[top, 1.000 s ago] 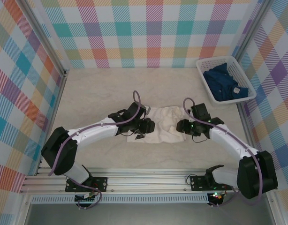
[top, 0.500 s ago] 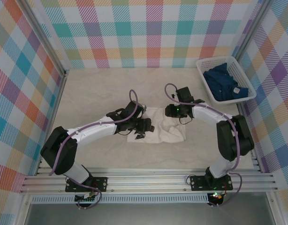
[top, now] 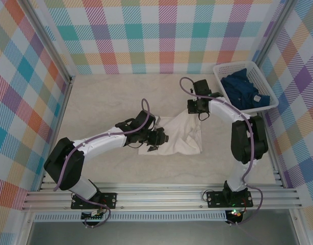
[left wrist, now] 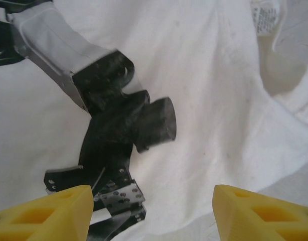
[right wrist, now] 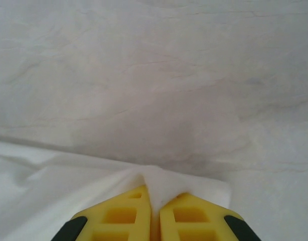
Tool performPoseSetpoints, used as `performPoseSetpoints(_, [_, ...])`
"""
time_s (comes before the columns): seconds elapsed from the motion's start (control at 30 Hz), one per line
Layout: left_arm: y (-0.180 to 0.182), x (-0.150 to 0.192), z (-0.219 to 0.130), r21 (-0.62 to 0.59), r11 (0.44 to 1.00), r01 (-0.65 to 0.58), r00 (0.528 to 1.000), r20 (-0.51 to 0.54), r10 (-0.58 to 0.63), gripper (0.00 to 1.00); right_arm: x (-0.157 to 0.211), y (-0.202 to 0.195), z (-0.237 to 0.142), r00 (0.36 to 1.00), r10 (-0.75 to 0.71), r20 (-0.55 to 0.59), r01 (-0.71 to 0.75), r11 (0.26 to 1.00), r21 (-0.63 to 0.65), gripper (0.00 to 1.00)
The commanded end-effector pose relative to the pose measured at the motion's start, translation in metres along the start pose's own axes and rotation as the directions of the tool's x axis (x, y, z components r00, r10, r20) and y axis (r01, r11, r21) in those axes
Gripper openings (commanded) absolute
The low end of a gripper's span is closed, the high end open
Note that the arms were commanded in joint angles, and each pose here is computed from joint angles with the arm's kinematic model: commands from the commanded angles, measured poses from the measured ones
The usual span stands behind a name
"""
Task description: Fold the inside-out t-shirt
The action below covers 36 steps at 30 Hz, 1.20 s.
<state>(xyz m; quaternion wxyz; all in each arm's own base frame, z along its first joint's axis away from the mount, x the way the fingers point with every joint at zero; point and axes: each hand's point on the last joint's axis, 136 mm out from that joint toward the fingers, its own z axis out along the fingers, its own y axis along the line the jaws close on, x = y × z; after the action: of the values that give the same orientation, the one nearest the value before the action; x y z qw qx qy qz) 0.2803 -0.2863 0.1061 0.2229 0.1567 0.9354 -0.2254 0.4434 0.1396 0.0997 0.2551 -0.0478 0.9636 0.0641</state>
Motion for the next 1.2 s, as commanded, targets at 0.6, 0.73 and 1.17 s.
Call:
performPoseSetpoints(0.6, [-0.006, -0.010, 0.008, 0.039, 0.999, -0.016, 0.998, 0.053, 0.014, 0.70, 0.133, 0.022, -0.065, 0.942, 0.135, -0.306, -0.221, 0.938, -0.267, 0.58])
performPoseSetpoints(0.73, [-0.005, -0.011, 0.008, 0.038, 0.999, -0.025, 0.998, 0.052, 0.023, 0.70, 0.148, 0.030, -0.067, 0.943, 0.095, -0.318, -0.193, 0.937, -0.291, 0.61])
performPoseSetpoints(1.17, [0.003, -0.003, 0.012, 0.007, 1.000, -0.018, 0.999, 0.040, 0.018, 0.70, 0.139, -0.004, -0.058, 0.957, 0.152, -0.247, -0.183, 0.978, -0.105, 0.10])
